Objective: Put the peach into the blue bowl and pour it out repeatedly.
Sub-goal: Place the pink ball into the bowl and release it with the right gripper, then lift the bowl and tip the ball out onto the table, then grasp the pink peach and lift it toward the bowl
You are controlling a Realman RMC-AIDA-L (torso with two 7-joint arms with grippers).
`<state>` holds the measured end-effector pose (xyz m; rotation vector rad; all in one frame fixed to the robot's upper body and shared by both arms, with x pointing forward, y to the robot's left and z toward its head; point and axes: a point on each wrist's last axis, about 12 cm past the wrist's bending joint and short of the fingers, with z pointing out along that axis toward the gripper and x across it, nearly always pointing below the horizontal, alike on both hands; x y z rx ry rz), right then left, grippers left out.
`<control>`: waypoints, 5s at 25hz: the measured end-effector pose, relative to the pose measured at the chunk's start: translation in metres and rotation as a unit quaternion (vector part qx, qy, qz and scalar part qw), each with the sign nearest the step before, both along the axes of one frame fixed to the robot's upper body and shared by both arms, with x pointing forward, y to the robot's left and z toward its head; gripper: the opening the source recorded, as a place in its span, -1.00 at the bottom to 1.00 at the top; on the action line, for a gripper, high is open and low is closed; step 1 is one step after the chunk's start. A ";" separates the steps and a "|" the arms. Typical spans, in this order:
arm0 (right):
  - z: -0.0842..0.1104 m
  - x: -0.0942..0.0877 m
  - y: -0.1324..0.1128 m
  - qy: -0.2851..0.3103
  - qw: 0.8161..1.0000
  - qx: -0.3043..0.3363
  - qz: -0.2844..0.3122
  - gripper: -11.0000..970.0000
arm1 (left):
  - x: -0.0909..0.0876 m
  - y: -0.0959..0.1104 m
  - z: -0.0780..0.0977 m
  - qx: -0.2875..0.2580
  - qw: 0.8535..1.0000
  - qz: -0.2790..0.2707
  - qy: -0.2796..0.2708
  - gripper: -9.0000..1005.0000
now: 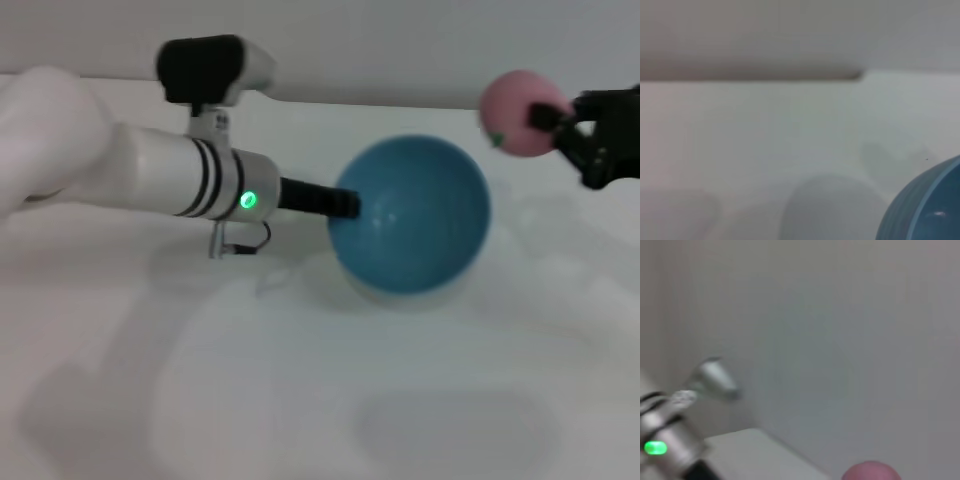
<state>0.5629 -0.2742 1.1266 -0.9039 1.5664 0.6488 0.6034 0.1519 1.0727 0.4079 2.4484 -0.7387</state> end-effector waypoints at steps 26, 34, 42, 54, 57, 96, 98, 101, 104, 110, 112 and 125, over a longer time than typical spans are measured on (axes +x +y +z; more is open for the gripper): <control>-0.002 0.010 0.051 0.128 0.980 -0.132 0.073 -0.20 | 0.006 -0.010 0.012 0.055 0.998 -0.030 0.015 -0.98; 0.009 0.012 0.026 0.127 0.991 -0.047 0.004 0.02 | 0.007 -0.008 0.012 0.068 0.996 -0.047 -0.013 -0.98; -0.029 -0.009 -0.030 0.197 0.970 0.070 -0.123 0.02 | -0.002 -0.020 0.007 0.104 0.972 -0.059 -0.200 -0.98; -0.103 -0.067 -0.063 0.274 0.904 0.217 -0.246 0.02 | -0.023 -0.042 0.014 0.180 0.896 -0.159 -0.373 -0.98; -0.109 -0.077 -0.067 0.282 0.893 0.232 -0.264 0.02 | -0.027 -0.048 0.015 0.207 0.864 -0.183 -0.421 -0.98; -0.116 -0.066 -0.059 0.283 0.890 0.227 -0.276 0.02 | -0.008 -0.032 0.023 0.244 0.814 -0.087 -0.520 -0.98; -0.112 -0.059 -0.054 0.277 0.896 0.222 -0.267 0.02 | 0.009 -0.022 0.028 0.226 0.859 -0.092 -0.449 -0.98; -0.107 -0.047 -0.047 0.273 0.905 0.211 -0.249 0.03 | 0.032 0.001 0.038 0.192 0.914 -0.104 -0.341 -0.98; -0.102 -0.037 -0.039 0.269 0.916 0.191 -0.228 0.03 | 0.042 0.020 0.045 0.186 0.945 -0.116 -0.243 -0.98; -0.088 -0.011 -0.017 0.260 0.942 0.128 -0.168 0.04 | 0.042 0.057 0.055 0.271 0.955 -0.084 -0.085 -0.98; -0.083 -0.001 -0.006 0.257 0.951 0.101 -0.141 0.05 | 0.038 0.066 0.060 0.274 0.958 -0.073 -0.051 -0.98; -0.034 0.040 0.094 0.258 0.958 -0.115 0.056 0.18 | 0.001 0.115 0.064 0.198 0.975 -0.021 0.094 -0.98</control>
